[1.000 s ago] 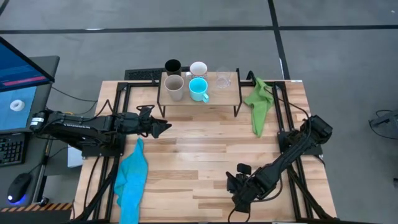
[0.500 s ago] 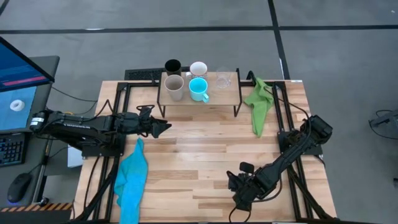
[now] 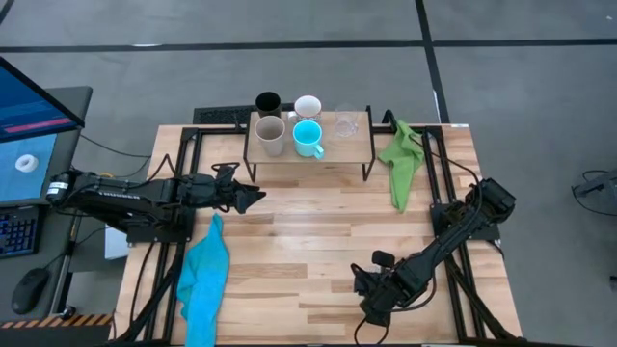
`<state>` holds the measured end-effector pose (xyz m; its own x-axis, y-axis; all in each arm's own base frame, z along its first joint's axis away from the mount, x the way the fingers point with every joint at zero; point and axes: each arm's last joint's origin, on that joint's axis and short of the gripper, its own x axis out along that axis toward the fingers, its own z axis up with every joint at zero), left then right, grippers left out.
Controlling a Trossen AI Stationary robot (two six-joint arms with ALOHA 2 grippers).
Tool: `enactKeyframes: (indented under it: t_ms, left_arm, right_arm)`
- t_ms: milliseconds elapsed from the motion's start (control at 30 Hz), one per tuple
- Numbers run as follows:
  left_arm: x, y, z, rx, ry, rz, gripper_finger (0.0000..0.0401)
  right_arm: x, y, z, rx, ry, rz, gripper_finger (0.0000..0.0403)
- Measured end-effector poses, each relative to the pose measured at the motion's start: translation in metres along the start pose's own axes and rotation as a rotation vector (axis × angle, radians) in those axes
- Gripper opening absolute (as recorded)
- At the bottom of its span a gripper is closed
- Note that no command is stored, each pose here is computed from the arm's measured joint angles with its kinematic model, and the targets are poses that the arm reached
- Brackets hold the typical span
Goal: Stack small to large cups/mugs on shelf
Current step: Put the transparent mug on the shelf
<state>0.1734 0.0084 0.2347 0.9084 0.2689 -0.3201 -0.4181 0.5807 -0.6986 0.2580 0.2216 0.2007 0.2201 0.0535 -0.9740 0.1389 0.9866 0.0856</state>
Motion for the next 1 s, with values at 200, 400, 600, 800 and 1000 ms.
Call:
enactKeyframes:
  t_ms: [200,400,600,800,1000]
  left_arm:
    - [0.0,0.0,0.0,-0.008,0.0,0.0,0.0261]
    - [0.0,0.0,0.0,-0.008,0.0,0.0,0.0261]
    - [0.0,0.0,0.0,-0.009,-0.001,-0.001,0.0261]
    - [0.0,-0.001,0.001,-0.016,-0.005,-0.007,0.0261]
    - [0.0,-0.001,0.001,-0.02,-0.005,-0.007,0.0261]
  right_arm:
    - [0.0,0.0,0.001,0.01,-0.003,0.007,0.0012]
    - [-0.024,0.001,0.005,0.02,-0.053,0.065,0.0006]
    - [-0.067,-0.013,0.003,0.099,-0.157,0.095,0.0004]
    - [-0.12,-0.038,-0.005,0.183,-0.369,0.091,0.0003]
    - [-0.17,-0.065,-0.015,0.26,-0.654,0.1,0.0004]
